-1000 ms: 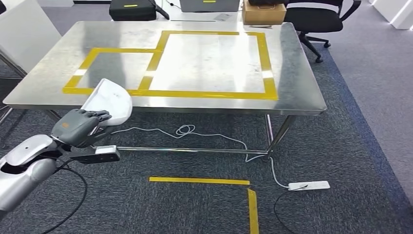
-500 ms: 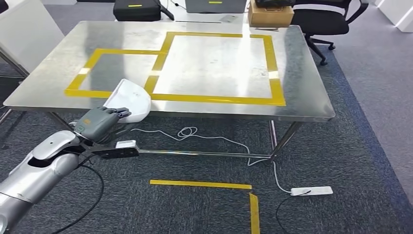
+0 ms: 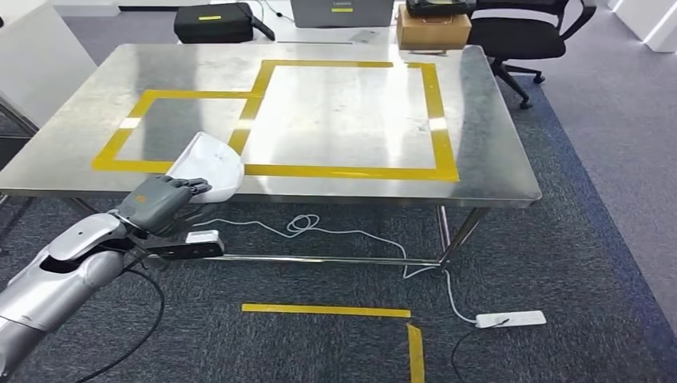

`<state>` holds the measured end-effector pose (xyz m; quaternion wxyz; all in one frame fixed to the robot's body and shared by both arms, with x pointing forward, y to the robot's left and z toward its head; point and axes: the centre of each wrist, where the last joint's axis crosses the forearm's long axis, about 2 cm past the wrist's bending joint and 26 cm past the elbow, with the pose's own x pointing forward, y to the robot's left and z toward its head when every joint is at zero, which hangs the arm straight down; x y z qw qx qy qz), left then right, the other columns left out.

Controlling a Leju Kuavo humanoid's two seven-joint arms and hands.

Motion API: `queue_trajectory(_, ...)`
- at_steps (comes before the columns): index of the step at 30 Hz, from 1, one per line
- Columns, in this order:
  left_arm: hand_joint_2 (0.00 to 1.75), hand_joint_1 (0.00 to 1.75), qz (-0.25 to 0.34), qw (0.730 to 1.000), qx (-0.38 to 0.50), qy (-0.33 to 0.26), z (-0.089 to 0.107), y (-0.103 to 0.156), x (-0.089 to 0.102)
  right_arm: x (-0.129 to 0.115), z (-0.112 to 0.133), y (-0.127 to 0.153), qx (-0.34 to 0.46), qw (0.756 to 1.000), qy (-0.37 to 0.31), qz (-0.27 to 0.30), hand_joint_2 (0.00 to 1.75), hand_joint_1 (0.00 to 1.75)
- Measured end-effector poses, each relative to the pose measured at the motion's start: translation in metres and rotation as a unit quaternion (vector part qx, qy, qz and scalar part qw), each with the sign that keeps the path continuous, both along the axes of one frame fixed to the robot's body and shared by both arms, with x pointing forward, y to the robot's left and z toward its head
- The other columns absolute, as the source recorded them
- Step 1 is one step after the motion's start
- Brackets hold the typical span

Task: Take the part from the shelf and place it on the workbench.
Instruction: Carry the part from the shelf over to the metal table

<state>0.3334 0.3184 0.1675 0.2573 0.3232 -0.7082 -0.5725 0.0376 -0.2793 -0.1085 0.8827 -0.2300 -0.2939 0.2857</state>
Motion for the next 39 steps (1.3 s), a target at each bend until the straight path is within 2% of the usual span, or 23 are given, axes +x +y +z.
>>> queue_trajectory(11, 1.75, 1.75, 0.001, 1.000, -0.011, -0.005, -0.005, -0.017, 0.007, -0.007, -0.001, -0.003, -0.004, 1.000, 0.010, -0.016, 0.00, 0.00)
queue_trajectory(22, 1.75, 1.75, 0.006, 1.000, -0.010, -0.011, 0.000, -0.017, 0.015, -0.006, -0.001, -0.005, -0.002, 0.999, 0.006, -0.032, 0.00, 0.00)
queue_trajectory(39, 1.75, 1.75, 0.014, 1.000, -0.005, -0.005, -0.003, -0.016, 0.020, -0.008, -0.001, -0.001, 0.003, 0.999, 0.010, -0.041, 0.00, 0.00)
